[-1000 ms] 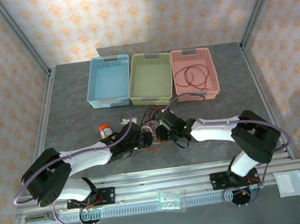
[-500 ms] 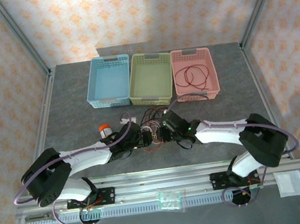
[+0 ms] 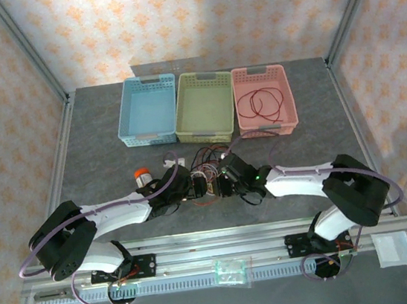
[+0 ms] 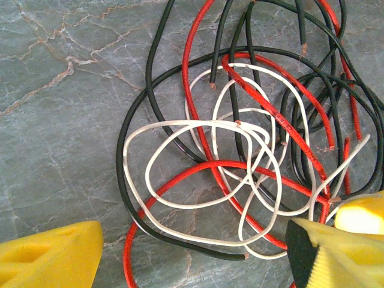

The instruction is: Untangle the cables

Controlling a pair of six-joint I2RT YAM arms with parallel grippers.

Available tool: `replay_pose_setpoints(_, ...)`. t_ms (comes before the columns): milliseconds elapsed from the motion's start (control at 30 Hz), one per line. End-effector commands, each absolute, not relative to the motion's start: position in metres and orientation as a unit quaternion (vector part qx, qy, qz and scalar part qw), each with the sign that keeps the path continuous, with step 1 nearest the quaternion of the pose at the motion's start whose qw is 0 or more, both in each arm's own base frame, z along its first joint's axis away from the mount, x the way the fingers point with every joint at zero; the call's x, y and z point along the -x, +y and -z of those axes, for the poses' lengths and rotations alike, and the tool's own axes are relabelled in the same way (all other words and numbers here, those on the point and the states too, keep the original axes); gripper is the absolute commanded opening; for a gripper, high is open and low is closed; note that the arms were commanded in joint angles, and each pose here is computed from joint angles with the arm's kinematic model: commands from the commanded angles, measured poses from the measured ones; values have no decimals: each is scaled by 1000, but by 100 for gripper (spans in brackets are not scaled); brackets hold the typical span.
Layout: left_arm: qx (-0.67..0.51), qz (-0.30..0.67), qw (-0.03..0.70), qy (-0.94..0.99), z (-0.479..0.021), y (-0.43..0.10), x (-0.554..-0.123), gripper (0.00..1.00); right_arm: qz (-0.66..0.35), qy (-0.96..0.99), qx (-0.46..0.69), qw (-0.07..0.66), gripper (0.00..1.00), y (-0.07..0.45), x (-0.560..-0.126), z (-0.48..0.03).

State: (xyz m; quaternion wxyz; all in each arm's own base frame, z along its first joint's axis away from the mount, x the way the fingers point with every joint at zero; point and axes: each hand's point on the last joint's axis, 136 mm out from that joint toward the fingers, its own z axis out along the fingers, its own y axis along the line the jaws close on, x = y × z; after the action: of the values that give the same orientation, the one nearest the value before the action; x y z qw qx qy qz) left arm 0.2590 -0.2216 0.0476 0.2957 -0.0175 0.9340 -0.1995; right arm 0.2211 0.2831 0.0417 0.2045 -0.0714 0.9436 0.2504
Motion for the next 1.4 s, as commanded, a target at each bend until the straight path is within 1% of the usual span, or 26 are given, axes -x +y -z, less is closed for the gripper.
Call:
replay_pose_setpoints(0,29,191,306,932,-47,-217,-265,82,-237,946,68,212,33,285,-227,-38)
replay_pose_setpoints(333,25,188,304,933,-44,-217,-265,82,-257,939,63,219,30,294,-232,-41)
replay_pose_setpoints(567,23,185,305,934,-44,-218,-266,82,-249,941,59,222,29,294,-236,-37)
replay_pose_setpoints(700,22,184,304,934,-44,-219,-267,82,-244,942,55,224,23,293,-238,-37)
replay_pose_setpoints(800,22,183,306,934,-44,-219,-268,84,-248,938,53,237,16,292,-240,-46)
replay_pose_setpoints(900,22,184,309,933,-46,-221,-271,87,-257,930,56,257,10,290,-241,-61)
replay_pose_setpoints(1033,26,179,314,932,-46,-222,-276,89,-270,917,69,284,2,288,-242,-84)
replay_pose_setpoints(1100,30,179,316,931,-47,-222,-280,89,-275,913,78,291,0,288,-241,-93)
replay_pose_setpoints(1267,29,200,330,922,-59,-233,-291,90,-282,904,96,306,0,287,-239,-112)
replay_pose_setpoints(1367,22,199,327,923,-57,-238,-294,90,-289,896,106,321,0,288,-240,-126)
